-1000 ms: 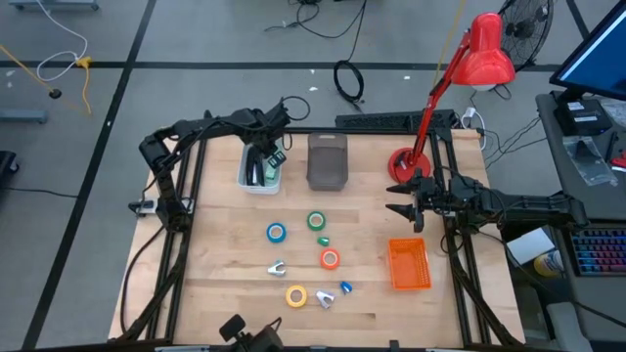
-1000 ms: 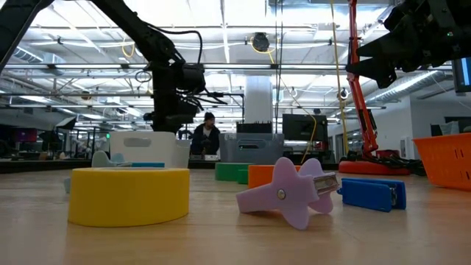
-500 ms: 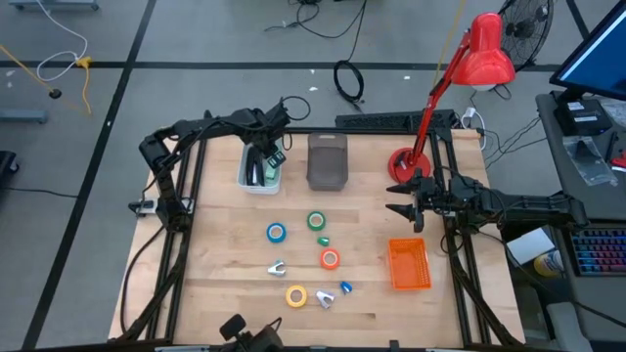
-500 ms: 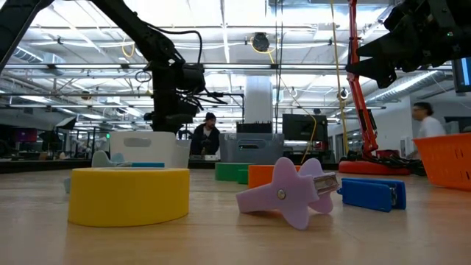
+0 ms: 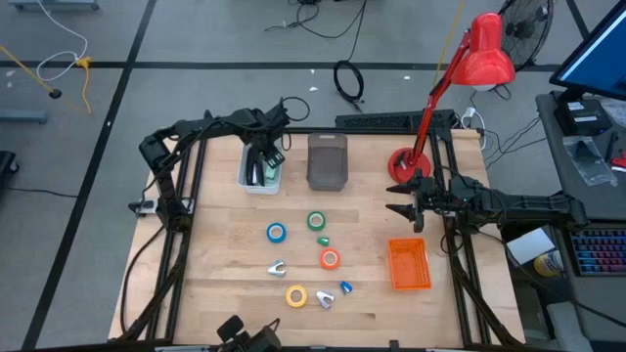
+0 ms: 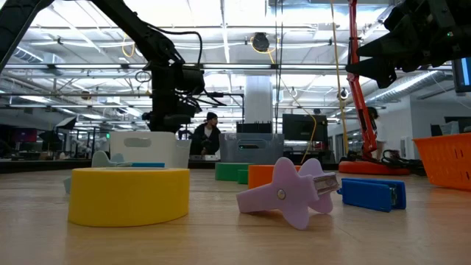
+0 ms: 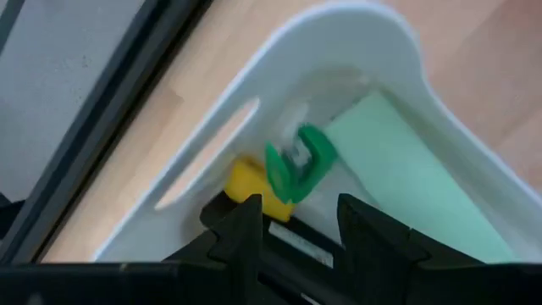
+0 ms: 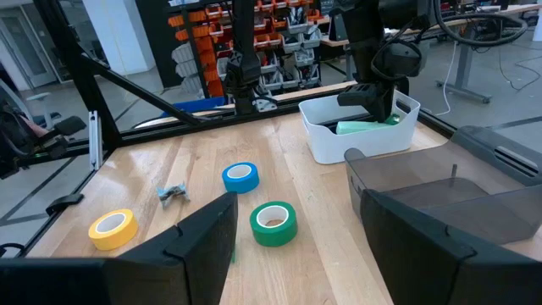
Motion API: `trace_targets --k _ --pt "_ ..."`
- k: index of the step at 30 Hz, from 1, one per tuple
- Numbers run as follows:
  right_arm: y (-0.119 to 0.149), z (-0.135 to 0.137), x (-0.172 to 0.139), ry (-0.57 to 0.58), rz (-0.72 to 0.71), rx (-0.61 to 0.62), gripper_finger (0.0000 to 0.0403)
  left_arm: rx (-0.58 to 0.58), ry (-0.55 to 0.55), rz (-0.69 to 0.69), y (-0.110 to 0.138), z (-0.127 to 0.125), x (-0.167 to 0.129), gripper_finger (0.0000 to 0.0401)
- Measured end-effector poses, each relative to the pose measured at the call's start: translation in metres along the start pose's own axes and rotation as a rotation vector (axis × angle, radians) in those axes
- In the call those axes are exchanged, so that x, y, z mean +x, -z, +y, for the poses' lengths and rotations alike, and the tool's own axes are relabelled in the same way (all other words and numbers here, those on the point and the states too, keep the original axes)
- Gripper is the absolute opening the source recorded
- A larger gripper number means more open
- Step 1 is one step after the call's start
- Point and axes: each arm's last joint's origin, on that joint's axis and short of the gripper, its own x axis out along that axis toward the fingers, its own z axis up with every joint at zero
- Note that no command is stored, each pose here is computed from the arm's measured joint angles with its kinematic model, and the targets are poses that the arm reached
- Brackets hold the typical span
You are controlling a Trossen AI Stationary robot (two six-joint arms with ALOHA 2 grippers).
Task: Pick and place Stapler, Stapler remover, tape
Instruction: Put the green stapler into the white bin
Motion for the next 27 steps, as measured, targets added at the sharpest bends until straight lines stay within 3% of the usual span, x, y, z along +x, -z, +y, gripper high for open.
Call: trace_targets --k 7,14,18,27 --pt "0.0 0.0 0.0 0.0 0.0 0.0 0.0242 0.005 -0.009 -0.005 0.008 0.0 -0.023 0.0158" --pt "0.0 0.0 0.0 0.0 -0.001 0.0 0.0242 -0.061 0.027 -0.136 0.023 -0.015 -0.08 0.0157" --pt "0.0 0.0 0.0 0.0 0.0 0.0 0.0242 -0.073 0.145 -0.226 0.035 -0.042 -0.113 0.0157" --pt "0.0 0.0 0.0 0.0 -0.001 0.0 0.0242 0.138 0.334 -0.35 0.072 -0.142 -0.155 0.0157"
